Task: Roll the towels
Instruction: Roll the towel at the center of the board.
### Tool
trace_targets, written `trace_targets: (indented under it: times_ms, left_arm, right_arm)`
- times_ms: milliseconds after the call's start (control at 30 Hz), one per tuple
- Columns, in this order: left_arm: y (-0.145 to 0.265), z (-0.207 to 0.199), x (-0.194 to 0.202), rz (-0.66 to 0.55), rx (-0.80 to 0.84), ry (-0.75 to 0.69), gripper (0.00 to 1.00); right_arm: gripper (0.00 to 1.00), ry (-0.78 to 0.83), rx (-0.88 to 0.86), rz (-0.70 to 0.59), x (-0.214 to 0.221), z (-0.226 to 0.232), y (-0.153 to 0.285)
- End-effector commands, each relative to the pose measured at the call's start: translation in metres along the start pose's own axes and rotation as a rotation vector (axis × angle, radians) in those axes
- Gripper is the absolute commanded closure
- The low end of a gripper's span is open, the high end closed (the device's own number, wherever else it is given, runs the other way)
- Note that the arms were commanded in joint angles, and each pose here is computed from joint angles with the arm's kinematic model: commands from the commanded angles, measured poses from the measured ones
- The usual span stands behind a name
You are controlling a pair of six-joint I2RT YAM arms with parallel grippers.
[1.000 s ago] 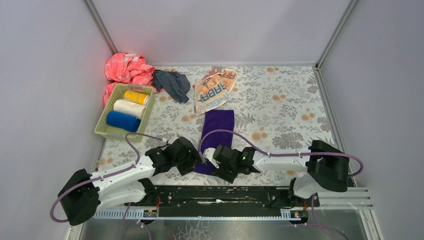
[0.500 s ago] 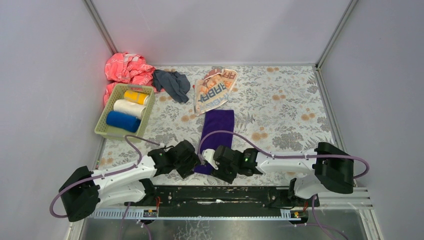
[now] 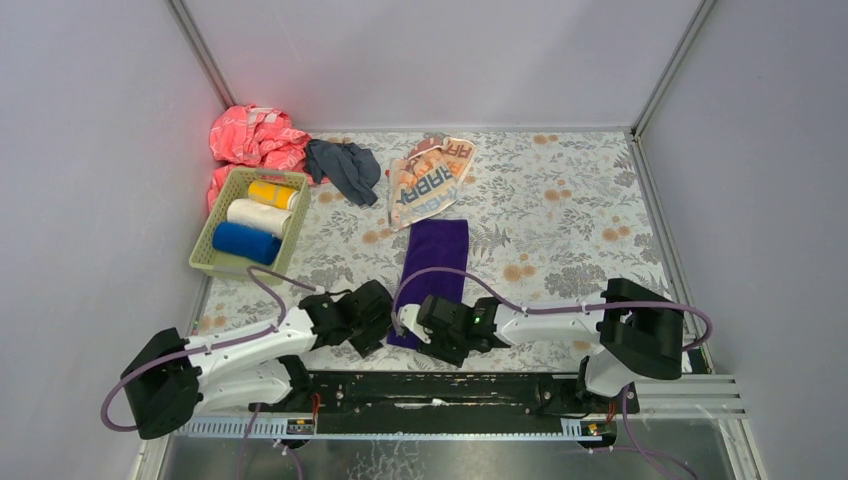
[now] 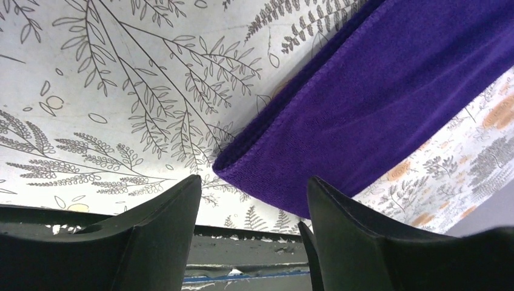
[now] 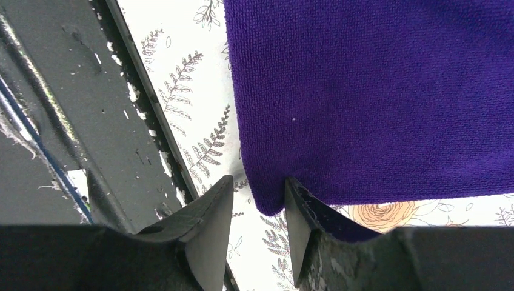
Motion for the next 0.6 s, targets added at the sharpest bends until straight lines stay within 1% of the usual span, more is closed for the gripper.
trace_targets:
  times_ms: [0,133,300,333,400,533,567]
  left_arm:
    - [-0.007,0.002,-0.005,-0.047,-0.053,0.003,0.36]
    - [-0.017,0.005,-0.002,-0.039,-0.082,-0.004,0.38]
    - [-0.028,0.017,0.006,-0.011,-0.118,0.002,0.44]
    - [-0.030,0.019,0.007,-0.007,-0.120,0.005,0.47]
    - [-0.033,0.024,0.010,0.000,-0.137,0.005,0.56]
    - [-0.031,0.033,0.010,0.002,-0.157,0.003,0.75]
    - [-0.029,0.036,0.009,-0.006,-0.165,0.002,0.79]
  right_arm:
    - [0.57,0.039,0.020,0.005,-0.006,0.006,-0.009]
    - [0.58,0.044,0.022,0.011,-0.005,0.008,-0.010]
    - [0.62,0.046,0.017,0.013,-0.005,0.012,-0.013]
    - [0.64,0.048,0.015,0.015,-0.004,0.013,-0.014]
    - [0.67,0.051,0.011,0.024,-0.004,0.017,-0.017]
    - [0.88,0.065,-0.008,0.047,-0.002,0.031,-0.022]
    - [0.91,0.070,-0.020,0.046,-0.003,0.036,-0.022]
Point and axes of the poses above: each gripper's point midway between its finger pads, its own y axis back along the fingers, its own z axis along the line the jaws close on, x = y × z, the point moved 3 cm from there along y, back along the fingers, and after that the axes turned 11 degrees about -y, right-handed, at the moved point
